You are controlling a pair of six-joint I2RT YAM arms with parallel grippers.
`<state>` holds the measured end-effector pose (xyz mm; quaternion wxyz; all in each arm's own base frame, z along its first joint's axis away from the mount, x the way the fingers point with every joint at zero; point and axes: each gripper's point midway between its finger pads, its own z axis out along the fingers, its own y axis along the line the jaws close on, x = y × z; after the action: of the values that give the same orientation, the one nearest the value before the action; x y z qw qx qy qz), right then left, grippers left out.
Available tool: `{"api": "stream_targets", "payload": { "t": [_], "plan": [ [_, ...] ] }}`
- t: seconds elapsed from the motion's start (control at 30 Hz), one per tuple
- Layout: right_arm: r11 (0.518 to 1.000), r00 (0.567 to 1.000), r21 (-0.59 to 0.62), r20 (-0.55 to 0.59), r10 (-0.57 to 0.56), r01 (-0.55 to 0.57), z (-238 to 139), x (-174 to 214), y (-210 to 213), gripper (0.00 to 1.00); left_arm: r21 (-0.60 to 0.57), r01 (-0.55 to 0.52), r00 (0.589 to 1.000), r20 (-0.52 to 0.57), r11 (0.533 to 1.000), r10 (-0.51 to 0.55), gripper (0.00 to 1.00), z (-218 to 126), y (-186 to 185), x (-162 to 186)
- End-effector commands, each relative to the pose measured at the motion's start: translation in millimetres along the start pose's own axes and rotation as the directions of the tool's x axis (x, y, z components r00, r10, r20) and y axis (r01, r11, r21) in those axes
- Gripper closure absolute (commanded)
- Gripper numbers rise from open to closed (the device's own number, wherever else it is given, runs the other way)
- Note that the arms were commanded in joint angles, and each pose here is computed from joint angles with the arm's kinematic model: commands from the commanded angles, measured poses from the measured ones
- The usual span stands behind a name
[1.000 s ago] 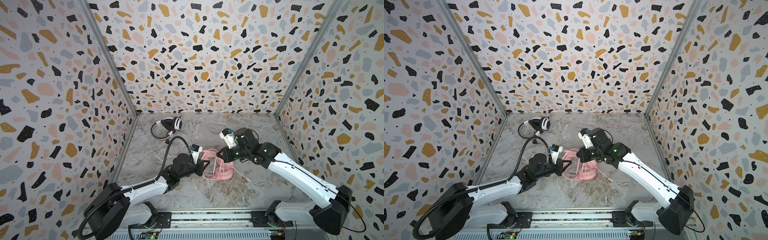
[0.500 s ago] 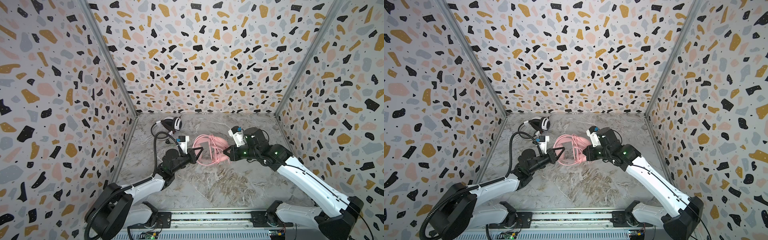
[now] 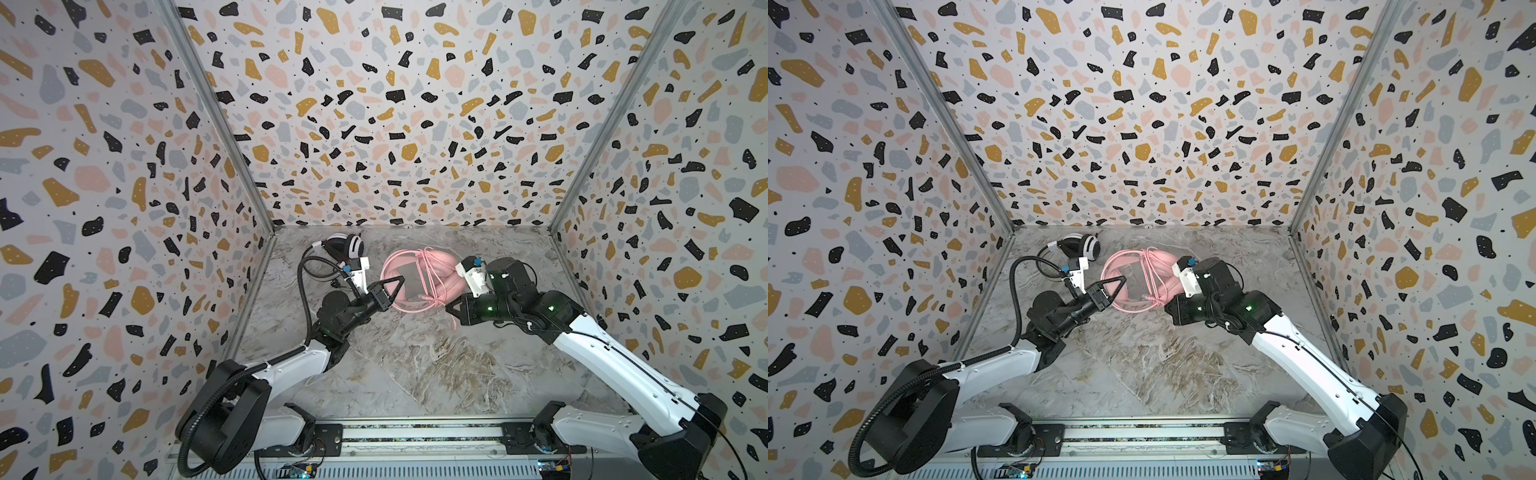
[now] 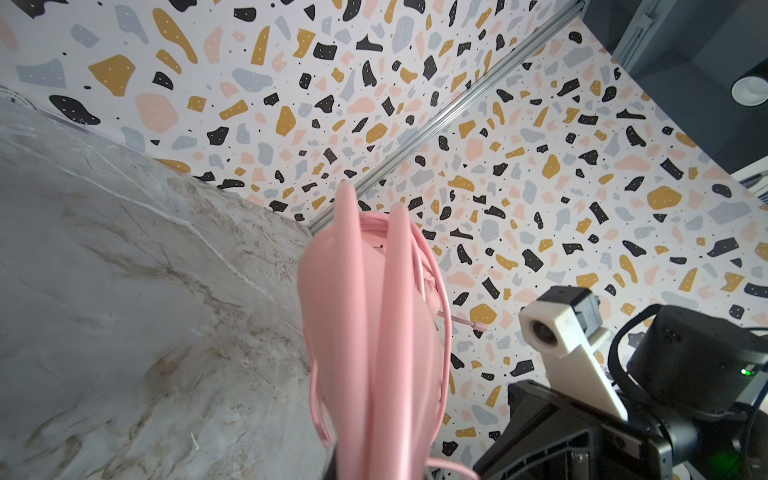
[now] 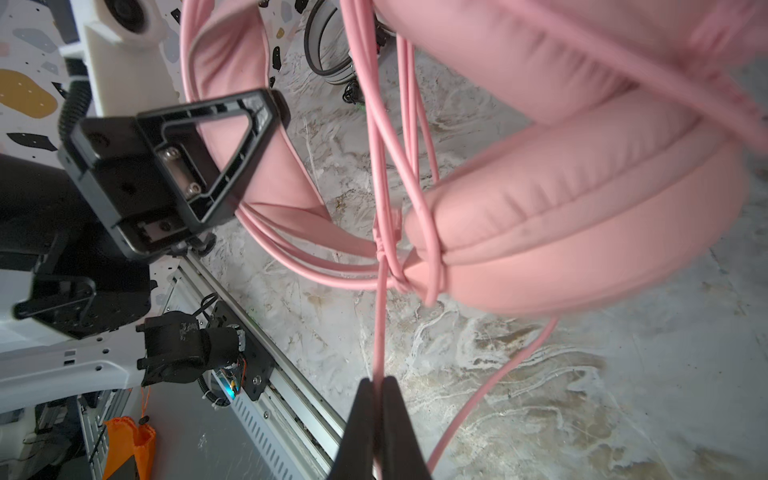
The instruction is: Wrap the headphones
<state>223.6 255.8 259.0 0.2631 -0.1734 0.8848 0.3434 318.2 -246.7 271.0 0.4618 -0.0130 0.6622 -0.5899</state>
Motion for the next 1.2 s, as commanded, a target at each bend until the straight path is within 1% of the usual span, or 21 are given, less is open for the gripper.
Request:
{"api": "stream_targets", "payload": {
  "t": [0.0, 0.07, 0.13, 0.2, 0.33, 0.4, 0.53, 0.63, 0.77, 0.8, 0.87, 0.97, 1.07, 1.17],
  "plan": [
    [0.998, 0.998, -0.051, 0.063, -0.021, 0.024, -17.9, -13.9, 18.7, 0.95, 0.144, -0.135, 0.985, 0.124, 0.98, 0.118, 1.0, 4.6, -56.9, -45.1],
    [0.997, 0.996, -0.058, 0.087, -0.036, 0.041, -25.0, -23.3, 25.3, 0.95, 0.116, -0.156, 0.984, 0.108, 0.981, 0.143, 1.0, 7.3, -51.5, -42.4],
    [0.993, 0.994, -0.102, 0.094, -0.049, 0.058, -29.3, -31.6, 39.2, 0.95, 0.091, -0.16, 0.983, 0.102, 0.983, 0.15, 1.0, 8.9, -43.4, -39.8],
    [0.985, 0.993, -0.151, 0.092, -0.074, 0.087, -31.3, -37.2, 58.8, 0.95, 0.07, -0.164, 0.982, 0.105, 0.984, 0.156, 1.0, 11.8, -36.3, -39.7],
    [0.968, 0.987, -0.205, 0.1, -0.127, 0.146, -38.0, -48.2, 95.0, 0.95, 0.045, -0.161, 0.979, 0.135, 0.986, 0.153, 1.0, 22.3, -25.6, -46.2],
    [0.955, 0.983, -0.242, 0.105, -0.149, 0.17, -40.7, -51.7, 114.0, 0.95, 0.054, -0.15, 0.979, 0.146, 0.987, 0.141, 1.0, 30.7, -22.5, -49.2],
    [0.924, 0.977, -0.318, 0.1, -0.188, 0.21, -40.7, -54.9, 148.8, 0.95, 0.11, -0.112, 0.983, 0.157, 0.988, 0.094, 1.0, 47.2, -22.2, -52.8],
    [0.904, 0.974, -0.362, 0.094, -0.206, 0.226, -36.4, -54.3, 167.5, 0.95, 0.134, -0.087, 0.983, 0.169, 0.987, 0.064, 1.0, 52.3, -21.2, -54.8],
    [0.879, 0.971, -0.412, 0.095, -0.221, 0.241, -32.6, -55.8, 185.2, 0.95, 0.131, -0.083, 0.984, 0.17, 0.988, 0.06, 1.0, 56.3, -19.1, -54.4],
    [0.884, 0.968, -0.393, 0.104, -0.23, 0.252, -34.3, -59.5, 183.7, 0.95, 0.135, -0.083, 0.985, 0.162, 0.987, 0.061, 1.0, 57.0, -19.6, -52.7],
    [0.914, 0.964, -0.31, 0.124, -0.234, 0.261, -40.0, -69.2, 167.0, 0.95, 0.147, -0.087, 0.988, 0.14, 0.985, 0.066, 1.0, 56.0, -22.9, -48.0],
    [0.938, 0.962, -0.249, 0.185, -0.199, 0.241, -66.5, -88.8, 136.4, 0.95, 0.081, -0.131, 0.987, 0.103, 0.988, 0.122, 1.0, 51.1, -14.8, -40.9],
    [0.972, 0.943, -0.097, 0.283, -0.177, 0.212, -109.8, -118.1, 88.7, 0.95, 0.046, -0.202, 0.979, 0.032, 0.978, 0.201, 1.0, 48.3, -13.7, -31.1],
    [0.98, 0.895, 0.096, 0.401, -0.196, 0.172, -169.7, -151.1, 42.8, 0.94, 0.048, -0.251, 0.965, -0.06, 0.967, 0.254, 1.0, 41.3, -15.5, -15.6]
  ]
}}
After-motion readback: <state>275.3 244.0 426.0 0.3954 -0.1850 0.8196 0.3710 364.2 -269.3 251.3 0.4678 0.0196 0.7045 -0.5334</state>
